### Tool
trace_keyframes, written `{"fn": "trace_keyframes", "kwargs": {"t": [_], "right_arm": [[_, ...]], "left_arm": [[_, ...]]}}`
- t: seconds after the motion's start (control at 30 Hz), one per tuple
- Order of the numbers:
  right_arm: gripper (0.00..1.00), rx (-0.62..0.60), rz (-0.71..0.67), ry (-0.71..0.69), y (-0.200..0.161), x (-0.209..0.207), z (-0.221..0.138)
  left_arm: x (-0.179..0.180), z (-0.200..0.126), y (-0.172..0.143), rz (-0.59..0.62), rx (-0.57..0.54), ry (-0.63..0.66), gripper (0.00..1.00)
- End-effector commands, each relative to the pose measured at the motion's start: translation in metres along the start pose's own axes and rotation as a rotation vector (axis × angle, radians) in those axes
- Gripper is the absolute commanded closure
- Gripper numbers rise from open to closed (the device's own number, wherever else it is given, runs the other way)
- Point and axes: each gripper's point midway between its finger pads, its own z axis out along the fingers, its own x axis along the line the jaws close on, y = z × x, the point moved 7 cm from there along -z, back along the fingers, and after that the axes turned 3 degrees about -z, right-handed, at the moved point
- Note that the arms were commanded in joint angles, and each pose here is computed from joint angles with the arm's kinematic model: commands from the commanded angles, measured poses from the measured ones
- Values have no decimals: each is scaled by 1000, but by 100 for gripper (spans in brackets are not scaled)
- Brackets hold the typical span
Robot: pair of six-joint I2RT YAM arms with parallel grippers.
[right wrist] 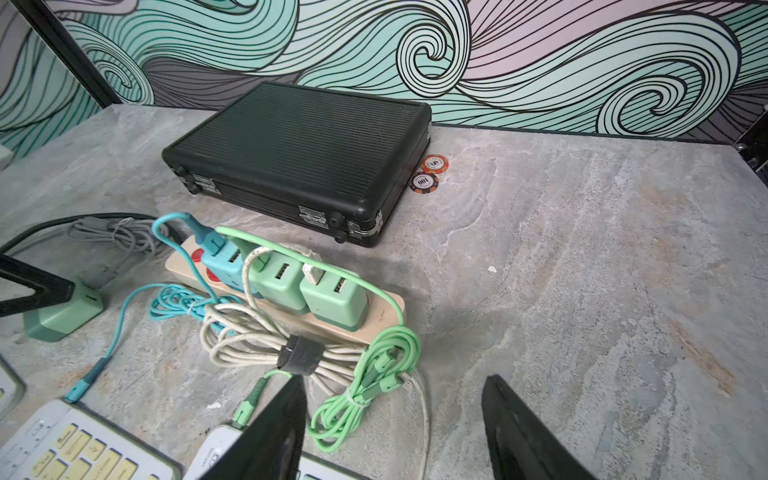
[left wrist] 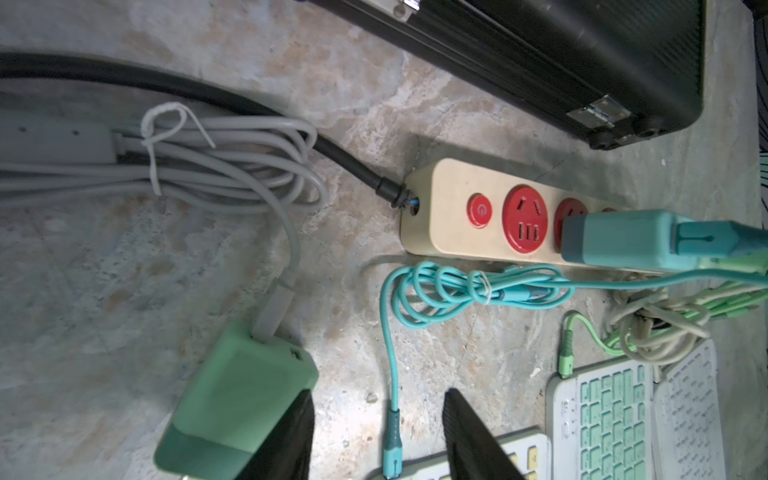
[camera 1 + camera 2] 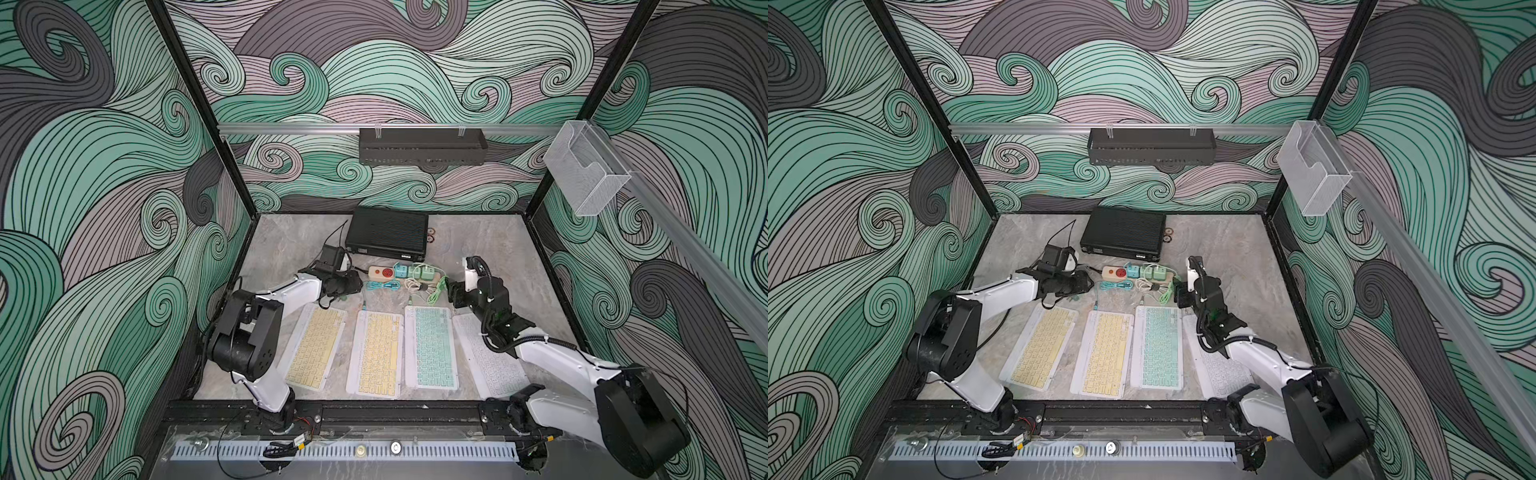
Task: Unplug the wireless keyboard
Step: Adjust the plug at the center of the board.
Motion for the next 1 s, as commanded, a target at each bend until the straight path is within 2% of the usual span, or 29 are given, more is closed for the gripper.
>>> {"fn": "trace_keyframes", "kwargs": {"t": [0.0,0.2,0.3,0.4,0.57,0.73,0.83,0.97], "right_arm": [[33,-56,70,54,19,4,-8],[33,-59,176,88,24,7,-19],[33,-66,286,104,28,8,-23],[35,-20,341,173,39,21,-24],[36,70,238,304,50,69,-25],[37,127,192,315,38,103,-27],[35,222,172,315,35,115,-25],[37,289,109,327,28,130,-28]], "left_arm": [[-6,8,2,18,39,-6,48],[7,24,0,-37,101,104,50],[13,23,-1,-63,95,155,50],[22,21,-1,-83,84,231,50],[37,24,5,-103,94,303,51],[44,20,10,-115,80,323,51],[40,15,12,-107,63,282,51],[28,4,12,-83,16,176,51]]}}
